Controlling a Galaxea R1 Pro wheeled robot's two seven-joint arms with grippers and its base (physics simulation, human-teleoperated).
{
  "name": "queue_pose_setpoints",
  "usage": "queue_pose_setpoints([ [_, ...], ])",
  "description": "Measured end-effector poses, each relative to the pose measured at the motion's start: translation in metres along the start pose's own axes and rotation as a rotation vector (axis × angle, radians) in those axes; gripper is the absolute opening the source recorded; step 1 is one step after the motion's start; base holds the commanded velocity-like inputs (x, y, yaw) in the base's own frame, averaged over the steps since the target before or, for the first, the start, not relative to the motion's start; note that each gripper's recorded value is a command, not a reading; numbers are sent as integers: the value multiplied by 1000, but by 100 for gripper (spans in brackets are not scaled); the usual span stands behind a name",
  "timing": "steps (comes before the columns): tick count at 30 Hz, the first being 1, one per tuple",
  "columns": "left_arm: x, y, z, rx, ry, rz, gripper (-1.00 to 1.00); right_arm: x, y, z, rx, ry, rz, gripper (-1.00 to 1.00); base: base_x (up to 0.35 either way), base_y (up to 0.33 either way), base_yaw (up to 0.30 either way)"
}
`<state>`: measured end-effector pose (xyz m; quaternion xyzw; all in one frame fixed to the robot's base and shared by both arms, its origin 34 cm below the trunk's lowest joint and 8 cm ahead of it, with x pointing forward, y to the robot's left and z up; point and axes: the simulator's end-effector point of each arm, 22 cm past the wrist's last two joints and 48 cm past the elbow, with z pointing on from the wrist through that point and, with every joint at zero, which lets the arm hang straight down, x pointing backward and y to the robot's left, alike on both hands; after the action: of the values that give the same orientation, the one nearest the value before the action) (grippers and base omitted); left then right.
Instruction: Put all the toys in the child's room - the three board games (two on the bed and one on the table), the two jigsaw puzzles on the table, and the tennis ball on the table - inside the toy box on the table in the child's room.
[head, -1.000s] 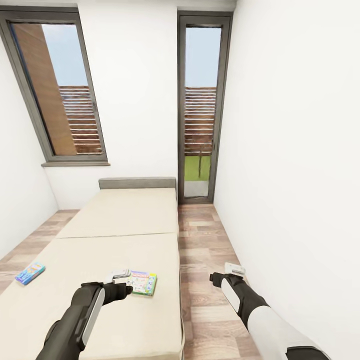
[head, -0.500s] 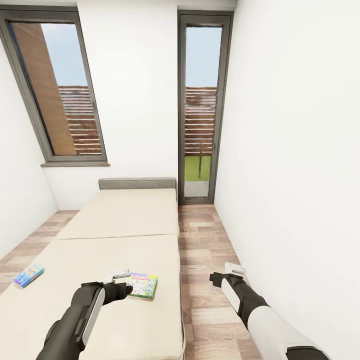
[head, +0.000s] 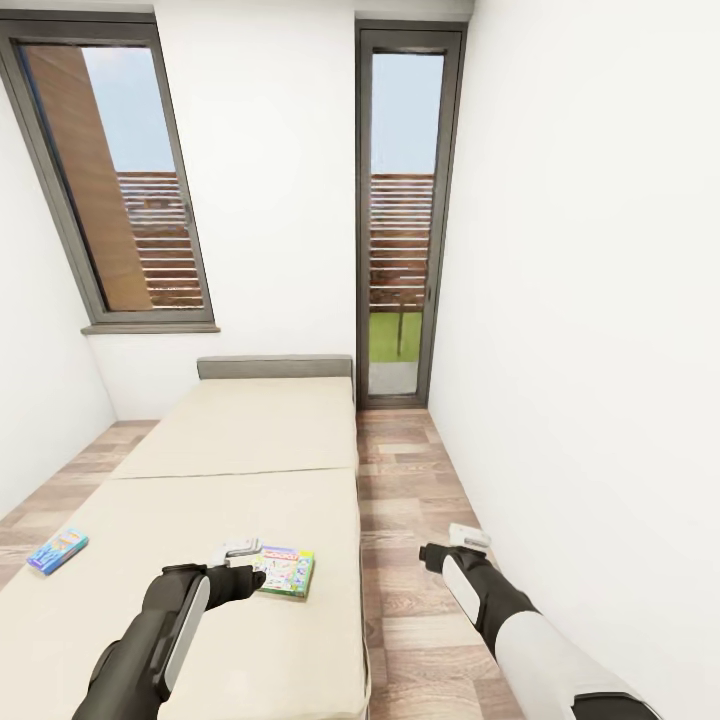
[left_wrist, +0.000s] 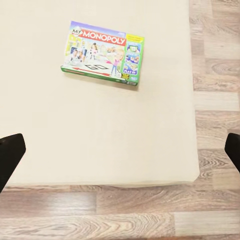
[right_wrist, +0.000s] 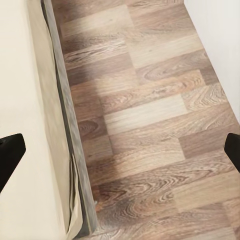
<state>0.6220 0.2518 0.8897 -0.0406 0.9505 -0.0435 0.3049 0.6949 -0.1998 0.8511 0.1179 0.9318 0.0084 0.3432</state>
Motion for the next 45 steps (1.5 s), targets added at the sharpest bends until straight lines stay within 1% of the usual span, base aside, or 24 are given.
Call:
queue_pose_setpoints([
  [7,0,0,0,0,0,0,100,-7,1,-1,-4,-12,14,100,0,0,0],
  [16,1,-3,6,4,12,-4,100,0,-7,4,5,11,16,100,0,0,0],
  [17,-4,-5,6,6,8,-4,100,0,-7,5,6,13,16,100,0,0,0],
  [19,-37,-15,7,18,-19,-3,100,1,-9,6,9,21,15,100,0,0,0],
  [20,-45,-17,9,18,-21,-2,100,2,-9,6,9,25,14,100,0,0,0],
  [21,-51,-18,12,19,-17,-2,100,2,-10,6,9,27,14,100,0,0,0],
  [24,-69,-25,30,25,19,-1,100,-2,-9,6,6,31,12,100,0,0,0],
  [26,-79,-29,36,29,17,1,100,-4,-8,6,5,30,12,100,0,0,0],
  [27,-90,-33,40,34,8,2,100,-6,-8,6,4,28,13,100,0,0,0],
  [30,-106,-37,45,29,-6,7,100,-6,-8,7,3,29,13,100,0,0,0],
  [36,-114,-36,51,-3,-17,9,100,-3,-8,10,3,36,10,100,0,0,0],
  [40,-119,-35,55,-13,-45,9,100,0,-7,12,4,42,8,100,0,0,0],
  [44,-120,-36,58,-16,-50,8,100,3,-6,14,3,47,6,100,0,0,0],
  [45,-120,-39,58,-13,-51,9,100,4,-4,14,1,49,5,100,0,0,0],
])
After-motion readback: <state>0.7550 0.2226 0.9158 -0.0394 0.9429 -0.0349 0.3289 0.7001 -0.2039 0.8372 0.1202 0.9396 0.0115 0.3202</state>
